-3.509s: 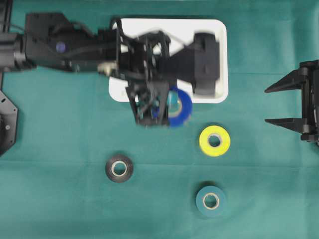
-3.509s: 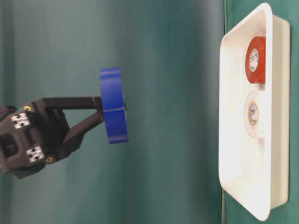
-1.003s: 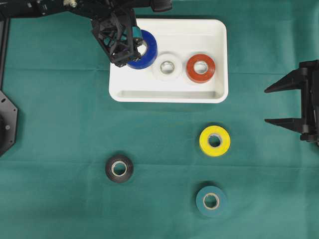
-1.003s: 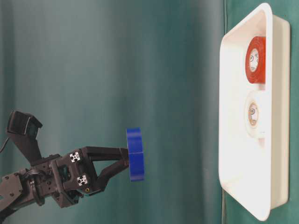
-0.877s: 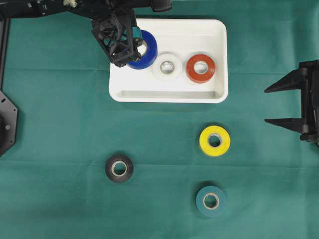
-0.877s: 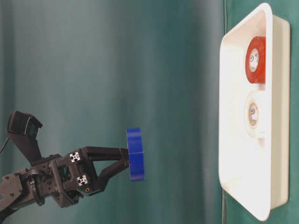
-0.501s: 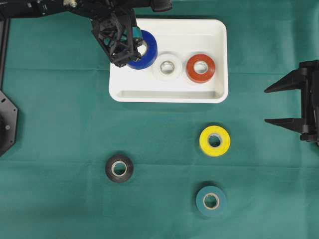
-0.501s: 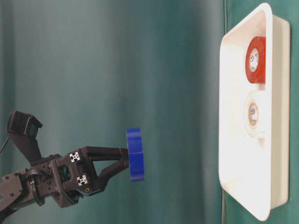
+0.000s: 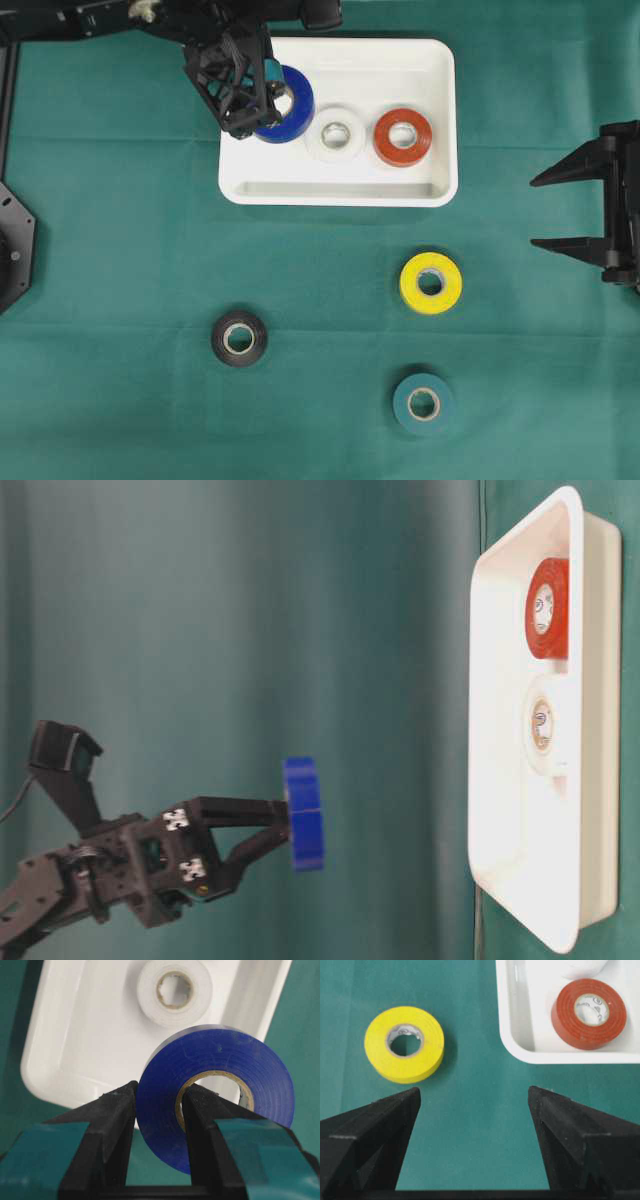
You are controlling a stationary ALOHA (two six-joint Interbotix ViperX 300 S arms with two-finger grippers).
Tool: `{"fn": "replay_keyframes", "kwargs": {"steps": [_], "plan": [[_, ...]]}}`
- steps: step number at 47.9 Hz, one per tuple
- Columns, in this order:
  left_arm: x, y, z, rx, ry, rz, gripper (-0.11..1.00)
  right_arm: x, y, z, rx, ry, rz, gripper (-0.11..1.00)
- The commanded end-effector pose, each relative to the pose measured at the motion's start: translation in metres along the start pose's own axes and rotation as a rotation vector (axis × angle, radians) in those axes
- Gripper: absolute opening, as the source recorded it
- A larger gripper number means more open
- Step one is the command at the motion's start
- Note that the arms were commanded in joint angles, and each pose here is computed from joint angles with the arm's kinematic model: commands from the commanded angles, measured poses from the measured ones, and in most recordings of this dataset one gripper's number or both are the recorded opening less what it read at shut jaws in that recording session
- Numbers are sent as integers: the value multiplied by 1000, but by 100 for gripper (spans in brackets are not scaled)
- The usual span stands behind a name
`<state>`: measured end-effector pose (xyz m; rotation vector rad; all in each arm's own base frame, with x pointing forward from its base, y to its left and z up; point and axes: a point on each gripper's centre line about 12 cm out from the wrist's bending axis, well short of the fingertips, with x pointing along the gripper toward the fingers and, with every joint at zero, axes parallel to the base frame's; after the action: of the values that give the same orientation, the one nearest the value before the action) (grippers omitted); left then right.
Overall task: Pick up the tape from a random location and place it into the white case.
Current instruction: 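Lower the blue tape roll into the tray's left end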
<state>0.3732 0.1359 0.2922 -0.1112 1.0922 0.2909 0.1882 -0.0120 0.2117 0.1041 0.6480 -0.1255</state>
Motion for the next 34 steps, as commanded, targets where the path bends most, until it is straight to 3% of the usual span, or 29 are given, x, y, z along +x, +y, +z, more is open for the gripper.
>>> {"fn": "replay_keyframes", "kwargs": {"steps": [1, 20, 34], "plan": [[-3, 2, 1, -6, -46, 3, 22, -2, 1, 10, -1, -23, 4, 82], [88, 12, -45, -36, 55, 10, 22, 0, 2, 8, -6, -14, 4, 82], [119, 18, -58, -49, 65, 15, 22, 2, 2, 7, -6, -6, 3, 82]]}}
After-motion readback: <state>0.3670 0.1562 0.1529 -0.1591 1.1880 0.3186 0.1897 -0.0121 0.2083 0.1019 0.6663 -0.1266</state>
